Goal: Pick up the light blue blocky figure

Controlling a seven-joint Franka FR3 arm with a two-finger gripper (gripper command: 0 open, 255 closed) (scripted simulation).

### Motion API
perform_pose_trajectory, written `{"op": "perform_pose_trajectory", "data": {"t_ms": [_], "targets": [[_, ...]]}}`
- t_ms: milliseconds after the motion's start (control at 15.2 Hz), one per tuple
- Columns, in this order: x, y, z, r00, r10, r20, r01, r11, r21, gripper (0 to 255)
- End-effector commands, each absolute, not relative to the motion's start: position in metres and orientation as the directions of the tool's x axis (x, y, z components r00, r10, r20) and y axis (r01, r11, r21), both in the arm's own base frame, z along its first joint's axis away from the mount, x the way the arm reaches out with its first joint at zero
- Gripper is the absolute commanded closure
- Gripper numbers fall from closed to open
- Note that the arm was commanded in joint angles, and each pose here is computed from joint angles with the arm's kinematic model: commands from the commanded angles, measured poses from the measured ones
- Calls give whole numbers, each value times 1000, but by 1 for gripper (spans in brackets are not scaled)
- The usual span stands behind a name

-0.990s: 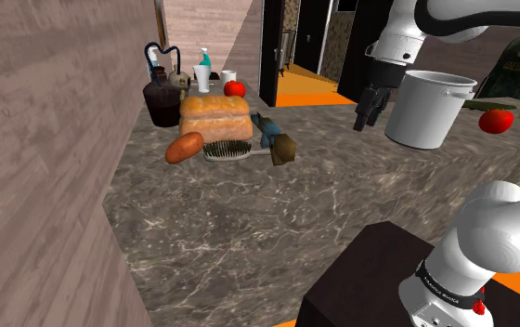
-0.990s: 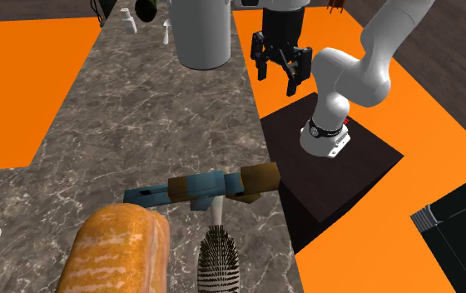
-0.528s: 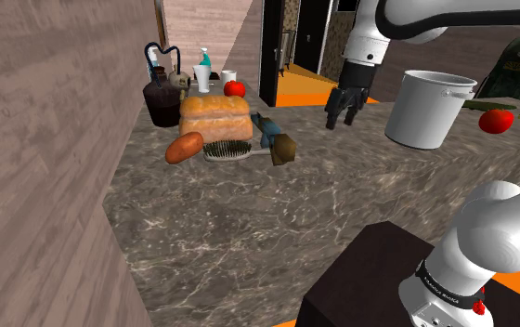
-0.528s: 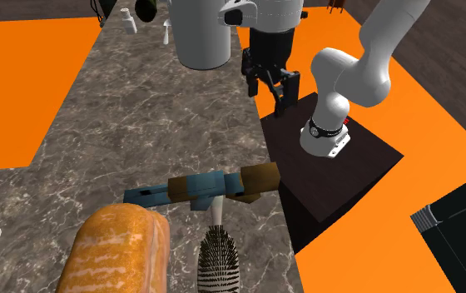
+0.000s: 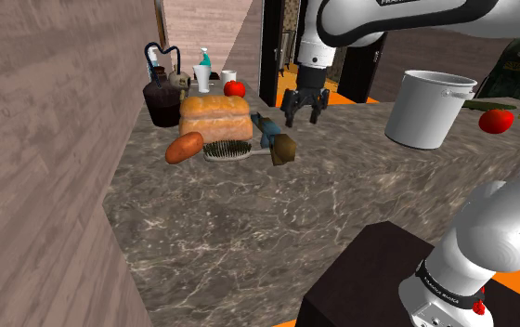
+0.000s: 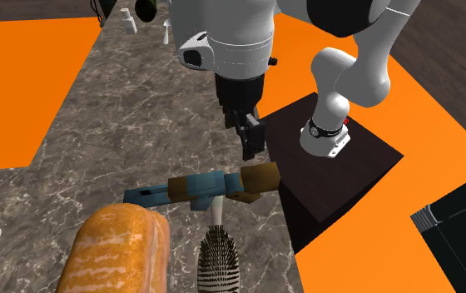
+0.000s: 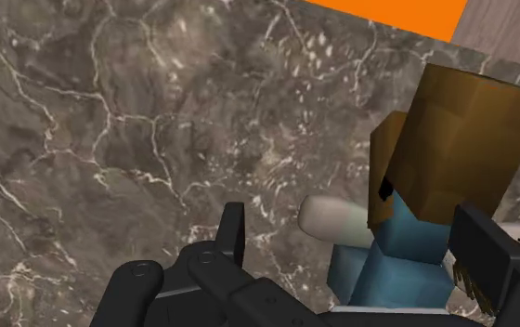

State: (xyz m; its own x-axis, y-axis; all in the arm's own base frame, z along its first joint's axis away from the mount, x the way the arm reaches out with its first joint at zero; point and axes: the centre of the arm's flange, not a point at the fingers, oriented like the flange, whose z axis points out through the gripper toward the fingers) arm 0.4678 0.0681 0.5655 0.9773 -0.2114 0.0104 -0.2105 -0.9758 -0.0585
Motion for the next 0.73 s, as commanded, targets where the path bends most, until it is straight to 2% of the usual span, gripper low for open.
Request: {"op": "perform_pose_trajectory", "data": {"t_ms": [0,396,660], "targets": [[495,78,560,967,-254,6,-253,-966,-47,0],[573,97,543,928,-371,-5,-371,-928,-11,0],[573,97,522,928,-371,-5,-371,-928,-11,0]]}}
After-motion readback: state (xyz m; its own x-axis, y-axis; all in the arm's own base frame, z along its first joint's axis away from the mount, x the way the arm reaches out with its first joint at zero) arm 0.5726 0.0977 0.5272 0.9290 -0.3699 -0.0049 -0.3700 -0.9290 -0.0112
